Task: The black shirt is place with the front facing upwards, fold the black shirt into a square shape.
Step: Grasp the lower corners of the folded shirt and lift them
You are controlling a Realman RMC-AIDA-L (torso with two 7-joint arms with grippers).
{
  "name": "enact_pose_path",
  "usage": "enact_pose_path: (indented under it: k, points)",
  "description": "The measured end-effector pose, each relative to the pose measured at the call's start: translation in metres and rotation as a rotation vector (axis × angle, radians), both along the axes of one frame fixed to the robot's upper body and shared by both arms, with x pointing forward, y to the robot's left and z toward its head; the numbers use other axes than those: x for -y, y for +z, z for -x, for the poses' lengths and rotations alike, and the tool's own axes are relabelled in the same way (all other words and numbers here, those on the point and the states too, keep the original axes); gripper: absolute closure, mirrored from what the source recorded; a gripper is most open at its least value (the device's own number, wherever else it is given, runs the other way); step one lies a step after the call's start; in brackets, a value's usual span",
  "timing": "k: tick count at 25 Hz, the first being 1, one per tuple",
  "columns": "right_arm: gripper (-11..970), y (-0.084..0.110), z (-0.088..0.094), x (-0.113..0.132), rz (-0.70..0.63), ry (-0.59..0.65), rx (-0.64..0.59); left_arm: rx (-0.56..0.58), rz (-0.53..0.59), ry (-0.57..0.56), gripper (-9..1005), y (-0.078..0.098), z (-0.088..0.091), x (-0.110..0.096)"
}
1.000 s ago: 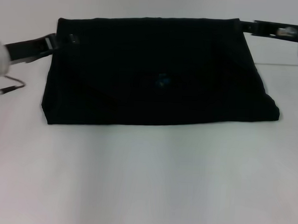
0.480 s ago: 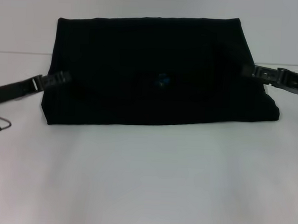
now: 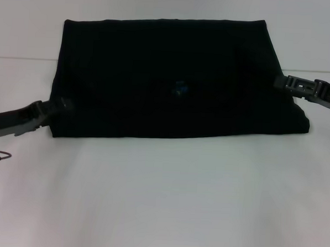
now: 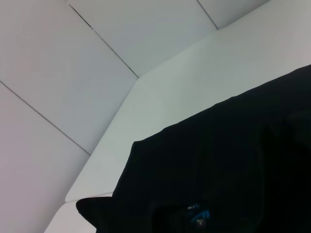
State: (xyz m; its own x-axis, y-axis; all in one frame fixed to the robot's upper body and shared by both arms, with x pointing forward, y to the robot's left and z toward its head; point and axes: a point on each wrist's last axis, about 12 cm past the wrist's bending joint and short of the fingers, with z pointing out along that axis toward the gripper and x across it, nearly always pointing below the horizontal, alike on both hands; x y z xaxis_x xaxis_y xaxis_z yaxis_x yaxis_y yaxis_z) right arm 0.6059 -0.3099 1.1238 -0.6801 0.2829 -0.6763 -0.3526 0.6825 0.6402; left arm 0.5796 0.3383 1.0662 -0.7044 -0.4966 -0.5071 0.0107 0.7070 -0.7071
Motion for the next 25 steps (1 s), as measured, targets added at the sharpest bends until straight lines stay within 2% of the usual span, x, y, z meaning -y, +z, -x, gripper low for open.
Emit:
enact_pose_path:
  k: [10, 18, 25]
  points:
    - [74, 0.001, -0.002, -0.003, 0.003, 0.004, 0.012, 0.046, -0.105, -0.006, 59, -0.007, -0.004, 0.006]
    - [74, 0.002, -0.003, -0.005, -0.005, 0.002, 0.017, 0.037, -0.131, -0.054, 62, -0.009, -0.008, 0.018]
    - [74, 0.003, -0.003, -0.004, -0.014, -0.002, 0.021, 0.036, -0.154, -0.039, 61, -0.011, -0.010, 0.020]
